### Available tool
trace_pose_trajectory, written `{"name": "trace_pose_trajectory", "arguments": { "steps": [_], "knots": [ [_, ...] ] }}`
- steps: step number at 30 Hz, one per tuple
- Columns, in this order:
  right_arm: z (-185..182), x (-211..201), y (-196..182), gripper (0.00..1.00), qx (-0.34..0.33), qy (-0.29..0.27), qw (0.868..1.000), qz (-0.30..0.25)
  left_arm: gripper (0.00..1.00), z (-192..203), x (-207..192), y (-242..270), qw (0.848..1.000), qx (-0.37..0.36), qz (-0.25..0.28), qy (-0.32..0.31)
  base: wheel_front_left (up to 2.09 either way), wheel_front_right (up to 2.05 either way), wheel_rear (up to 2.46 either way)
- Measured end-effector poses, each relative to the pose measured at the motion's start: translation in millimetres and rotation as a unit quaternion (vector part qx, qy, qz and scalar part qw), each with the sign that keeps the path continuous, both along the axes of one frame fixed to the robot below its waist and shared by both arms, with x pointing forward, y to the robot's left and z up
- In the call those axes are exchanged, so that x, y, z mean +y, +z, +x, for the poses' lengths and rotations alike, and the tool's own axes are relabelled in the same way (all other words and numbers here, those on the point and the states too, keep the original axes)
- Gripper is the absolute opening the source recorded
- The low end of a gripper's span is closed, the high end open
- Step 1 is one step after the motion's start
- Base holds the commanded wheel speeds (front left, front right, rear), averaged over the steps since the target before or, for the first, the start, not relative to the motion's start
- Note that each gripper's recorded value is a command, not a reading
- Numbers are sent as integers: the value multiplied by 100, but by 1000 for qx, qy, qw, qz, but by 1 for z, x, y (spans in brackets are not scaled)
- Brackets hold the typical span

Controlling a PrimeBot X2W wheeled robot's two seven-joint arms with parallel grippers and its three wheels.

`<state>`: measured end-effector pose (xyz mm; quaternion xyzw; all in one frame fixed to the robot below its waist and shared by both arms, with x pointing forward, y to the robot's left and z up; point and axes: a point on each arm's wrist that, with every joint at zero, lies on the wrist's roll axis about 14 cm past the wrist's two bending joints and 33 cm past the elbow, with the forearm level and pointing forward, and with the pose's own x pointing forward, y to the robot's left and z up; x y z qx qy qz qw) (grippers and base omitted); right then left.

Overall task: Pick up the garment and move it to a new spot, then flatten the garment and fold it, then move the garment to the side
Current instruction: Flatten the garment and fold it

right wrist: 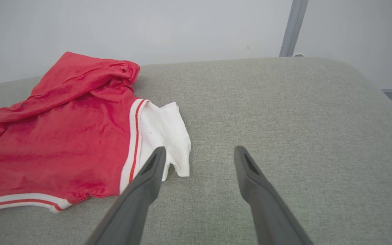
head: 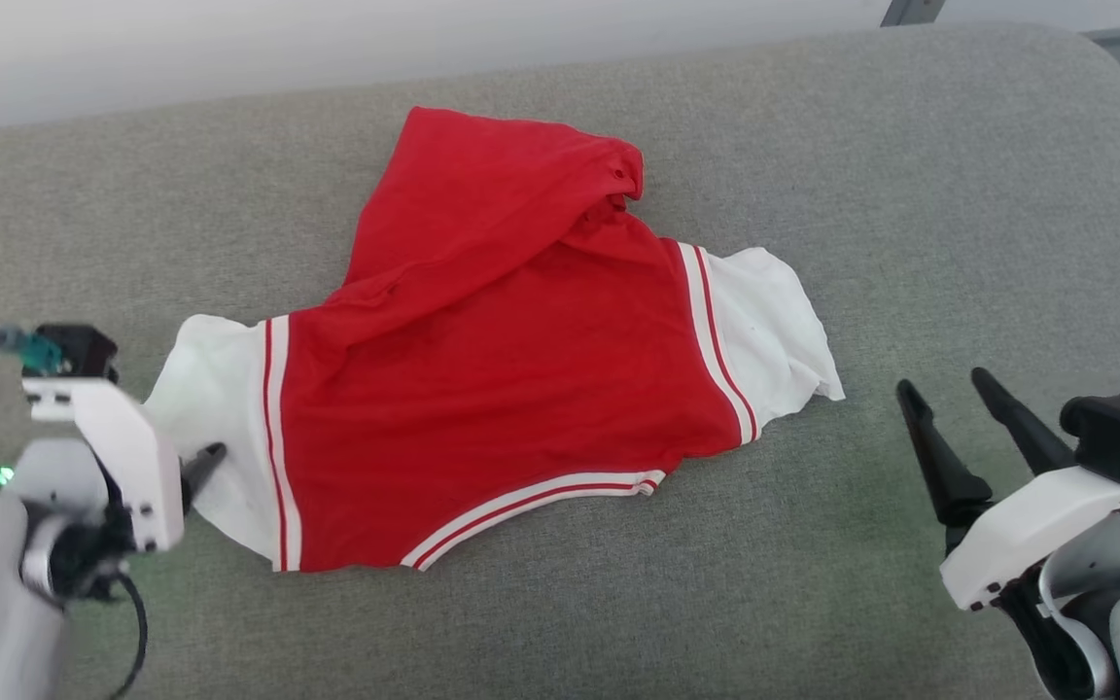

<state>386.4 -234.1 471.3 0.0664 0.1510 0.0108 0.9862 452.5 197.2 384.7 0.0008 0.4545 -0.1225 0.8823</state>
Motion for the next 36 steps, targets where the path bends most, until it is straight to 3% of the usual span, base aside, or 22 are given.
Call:
{"name": "trace_pose_trajectory", "arguments": {
  "steps": [6,7,8,9,17,25,36],
  "knots": [
    [0,5,-11,100,30,8,999,13,100,10,10,-11,996,81,27,33,0,0,0],
    [0,7,-13,100,36,10,999,15,73,10,10,-13,995,93,31,33,0,0,0],
    [0,8,-16,100,42,13,999,18,17,11,11,-15,993,105,34,35,0,0,0],
    [-1,9,-19,100,50,14,998,19,0,11,13,-17,992,116,37,39,0,0,0],
    [6,14,-38,100,107,40,993,20,0,14,21,-23,988,143,40,49,0,0,0],
    [34,28,-59,100,184,92,979,0,0,16,17,-21,991,127,24,45,0,0,0],
    [59,50,-105,100,338,159,926,-46,0,19,20,-22,993,110,10,48,0,0,0]
  ]
}}
